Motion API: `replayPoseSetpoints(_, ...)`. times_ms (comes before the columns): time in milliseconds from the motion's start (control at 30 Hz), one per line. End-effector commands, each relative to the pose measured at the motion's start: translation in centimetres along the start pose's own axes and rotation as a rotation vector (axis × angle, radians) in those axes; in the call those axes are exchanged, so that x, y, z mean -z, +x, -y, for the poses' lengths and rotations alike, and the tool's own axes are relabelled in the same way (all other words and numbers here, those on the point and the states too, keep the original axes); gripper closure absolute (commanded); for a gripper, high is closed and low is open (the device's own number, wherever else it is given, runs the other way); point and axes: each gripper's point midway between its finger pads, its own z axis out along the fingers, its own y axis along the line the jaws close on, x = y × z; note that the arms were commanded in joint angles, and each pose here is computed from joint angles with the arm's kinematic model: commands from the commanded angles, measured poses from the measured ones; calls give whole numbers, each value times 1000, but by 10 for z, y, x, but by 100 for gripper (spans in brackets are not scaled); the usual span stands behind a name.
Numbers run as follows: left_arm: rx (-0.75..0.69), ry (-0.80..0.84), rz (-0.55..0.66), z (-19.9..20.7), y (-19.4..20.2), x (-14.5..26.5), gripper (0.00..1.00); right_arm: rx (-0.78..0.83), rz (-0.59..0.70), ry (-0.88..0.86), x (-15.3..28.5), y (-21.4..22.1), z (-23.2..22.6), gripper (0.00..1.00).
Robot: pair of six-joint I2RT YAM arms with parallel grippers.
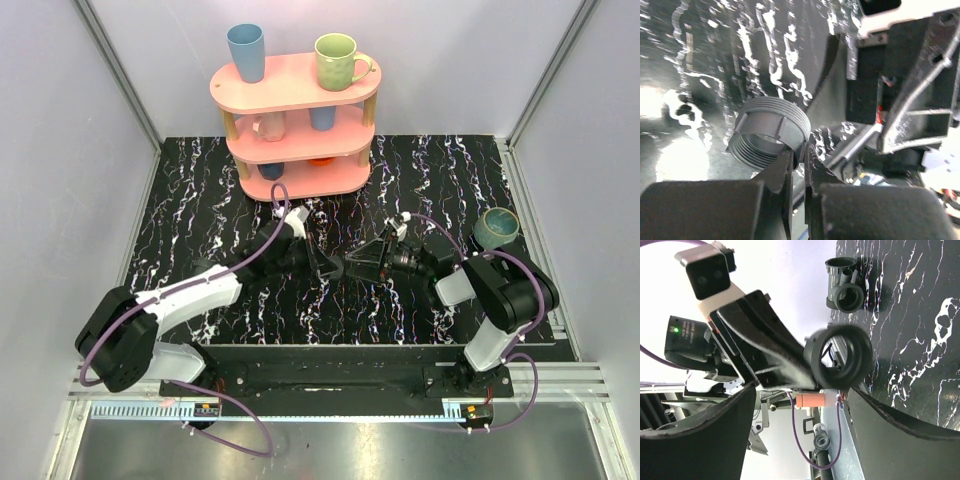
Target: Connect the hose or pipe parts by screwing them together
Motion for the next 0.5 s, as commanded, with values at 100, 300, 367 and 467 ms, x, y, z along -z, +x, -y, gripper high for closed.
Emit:
replayPoseSetpoints(100, -190, -559, 87, -88, -44, 44, 100, 188, 47, -31, 3, -12, -14, 14)
replayPoseSetpoints(300, -215, -908, 33, -154, -75, 70, 100, 271, 96, 218, 8, -27, 6, 13)
replayPoseSetpoints(367, -224, -989, 24, -165, -84, 72, 100, 345, 136, 331, 20, -33, 3, 12)
replayPoseSetpoints(467, -237, -1026, 5, -176, -94, 66, 100, 458, 196, 424, 39, -37, -10, 11)
